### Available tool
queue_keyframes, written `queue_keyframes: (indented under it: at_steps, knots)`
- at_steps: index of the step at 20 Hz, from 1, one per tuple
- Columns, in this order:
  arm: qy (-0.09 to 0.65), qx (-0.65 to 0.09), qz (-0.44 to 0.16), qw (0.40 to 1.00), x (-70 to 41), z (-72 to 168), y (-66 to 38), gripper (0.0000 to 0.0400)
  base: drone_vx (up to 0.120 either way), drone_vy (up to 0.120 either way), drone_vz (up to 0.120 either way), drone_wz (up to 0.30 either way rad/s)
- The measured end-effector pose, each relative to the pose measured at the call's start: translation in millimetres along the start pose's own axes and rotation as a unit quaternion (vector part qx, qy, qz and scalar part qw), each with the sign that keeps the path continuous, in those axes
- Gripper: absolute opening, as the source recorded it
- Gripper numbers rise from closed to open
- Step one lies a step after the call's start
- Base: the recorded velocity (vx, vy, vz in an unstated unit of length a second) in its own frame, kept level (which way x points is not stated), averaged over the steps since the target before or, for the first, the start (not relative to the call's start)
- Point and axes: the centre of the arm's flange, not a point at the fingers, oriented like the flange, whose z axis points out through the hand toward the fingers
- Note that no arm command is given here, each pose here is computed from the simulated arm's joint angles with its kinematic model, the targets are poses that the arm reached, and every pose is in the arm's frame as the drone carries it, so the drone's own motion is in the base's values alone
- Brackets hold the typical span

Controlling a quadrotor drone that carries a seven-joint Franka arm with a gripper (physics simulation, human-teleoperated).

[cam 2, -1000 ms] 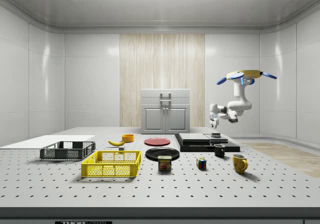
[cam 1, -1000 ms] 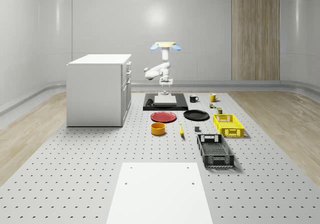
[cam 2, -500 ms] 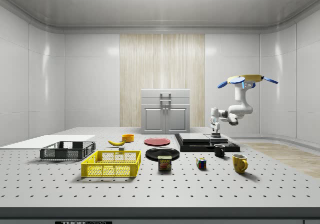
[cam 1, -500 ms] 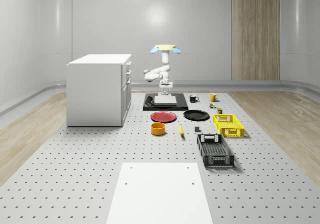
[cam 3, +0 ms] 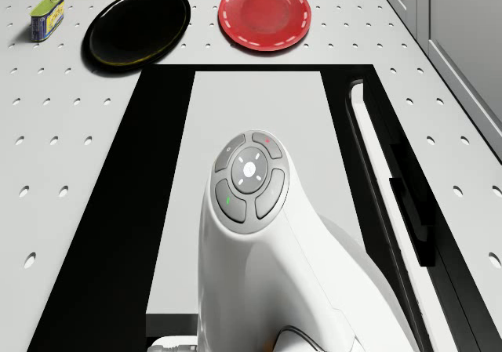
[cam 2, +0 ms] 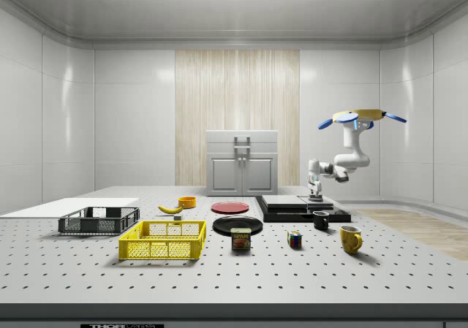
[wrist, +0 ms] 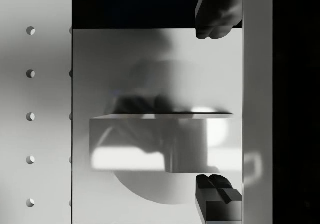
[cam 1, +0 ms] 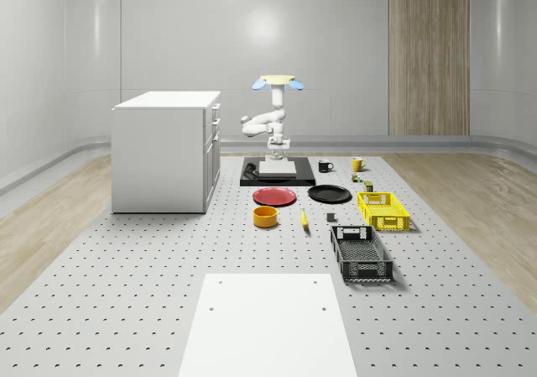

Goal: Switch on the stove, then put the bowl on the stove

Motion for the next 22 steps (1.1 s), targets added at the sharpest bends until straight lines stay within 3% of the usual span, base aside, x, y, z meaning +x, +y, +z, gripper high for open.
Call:
queue_keyframes:
  at_steps: [12,14,17,22]
  knots:
    - [0.0,0.0,0.0,1.0,4.2,13.2,-4.6,0.04,0.0,0.0,0.0,0.0]
    - [0.0,0.0,0.0,1.0,2.1,13.7,-7.6,0.04,0.0,0.0,0.0,0.0]
    - [0.02,0.001,0.016,1.0,-11.2,17.6,-20.7,0.04,0.0,0.0,0.0,0.0]
    - [0.008,0.0,0.007,1.0,-8.7,15.5,-19.1,0.04,0.0,0.0,0.0,0.0]
